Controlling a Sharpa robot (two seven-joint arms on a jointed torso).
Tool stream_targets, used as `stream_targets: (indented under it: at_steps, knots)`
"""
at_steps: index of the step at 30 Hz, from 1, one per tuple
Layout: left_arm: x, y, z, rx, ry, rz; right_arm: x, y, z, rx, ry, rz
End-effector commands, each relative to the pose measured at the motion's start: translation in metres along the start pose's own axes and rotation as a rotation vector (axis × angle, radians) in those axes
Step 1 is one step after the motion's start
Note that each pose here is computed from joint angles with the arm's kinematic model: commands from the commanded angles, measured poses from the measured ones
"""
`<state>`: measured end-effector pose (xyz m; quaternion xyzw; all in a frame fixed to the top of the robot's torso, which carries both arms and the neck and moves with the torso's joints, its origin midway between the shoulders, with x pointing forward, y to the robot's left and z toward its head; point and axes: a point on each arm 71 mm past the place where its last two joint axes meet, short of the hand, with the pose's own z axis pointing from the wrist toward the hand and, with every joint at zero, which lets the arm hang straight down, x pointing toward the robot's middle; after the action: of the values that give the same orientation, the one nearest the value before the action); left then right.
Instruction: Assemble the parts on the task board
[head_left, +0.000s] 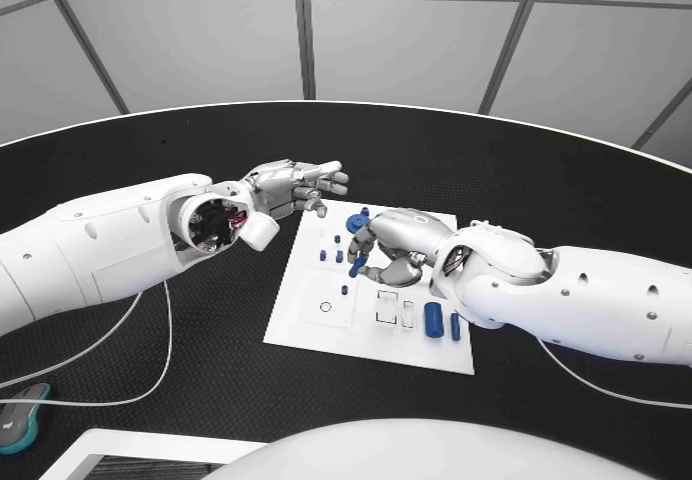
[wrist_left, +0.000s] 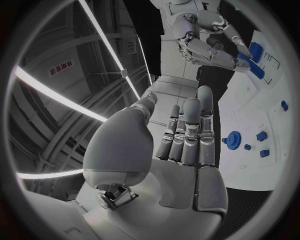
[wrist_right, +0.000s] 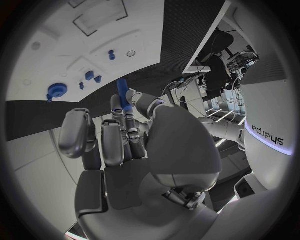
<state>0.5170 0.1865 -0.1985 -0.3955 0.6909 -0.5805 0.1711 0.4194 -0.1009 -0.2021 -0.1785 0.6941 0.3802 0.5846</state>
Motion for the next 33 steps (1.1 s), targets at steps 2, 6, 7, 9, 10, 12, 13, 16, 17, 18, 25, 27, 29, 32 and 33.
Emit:
stream_targets:
  at_steps: [2,6,7,9,10,12,13,16,17,18,25,27,29,32,33]
  knots:
    - [-0.0031,-0.0004,-0.0004,0.002,-0.010,0.001,0.016,0.022,0.022,-0.063,0.026,0.020]
    - [-0.0069,-0.0006,-0.0018,0.004,-0.022,0.001,0.026,0.027,0.033,-0.078,0.053,0.025]
    - [-0.0076,-0.0007,-0.0022,0.004,-0.025,0.001,0.028,0.027,0.035,-0.079,0.058,0.025]
    - [-0.0084,-0.0008,-0.0025,0.005,-0.027,0.001,0.030,0.027,0.037,-0.078,0.065,0.024]
    - [-0.0088,-0.0008,-0.0026,0.005,-0.028,0.001,0.032,0.027,0.039,-0.078,0.068,0.023]
    - [-0.0094,-0.0009,-0.0027,0.006,-0.030,0.001,0.034,0.026,0.042,-0.078,0.074,0.023]
    - [-0.0096,-0.0010,-0.0026,0.006,-0.031,0.002,0.036,0.027,0.043,-0.078,0.077,0.023]
    - [-0.0096,-0.0011,-0.0021,0.007,-0.031,0.002,0.042,0.027,0.047,-0.076,0.087,0.027]
    - [-0.0096,-0.0012,-0.0020,0.007,-0.031,0.002,0.044,0.027,0.048,-0.075,0.092,0.028]
    - [-0.0097,-0.0012,-0.0020,0.008,-0.031,0.002,0.046,0.026,0.049,-0.073,0.095,0.029]
    - [-0.0115,-0.0013,-0.0034,0.009,-0.037,0.002,0.058,0.020,0.051,-0.052,0.122,0.032]
    - [-0.0123,-0.0013,-0.0038,0.009,-0.039,0.002,0.059,0.018,0.051,-0.046,0.127,0.030]
    - [-0.0128,-0.0014,-0.0039,0.009,-0.040,0.002,0.060,0.017,0.052,-0.041,0.131,0.029]
    - [-0.0130,-0.0015,-0.0038,0.010,-0.041,0.002,0.062,0.015,0.052,-0.033,0.139,0.027]
    - [-0.0129,-0.0015,-0.0038,0.010,-0.041,0.002,0.062,0.014,0.052,-0.031,0.140,0.027]
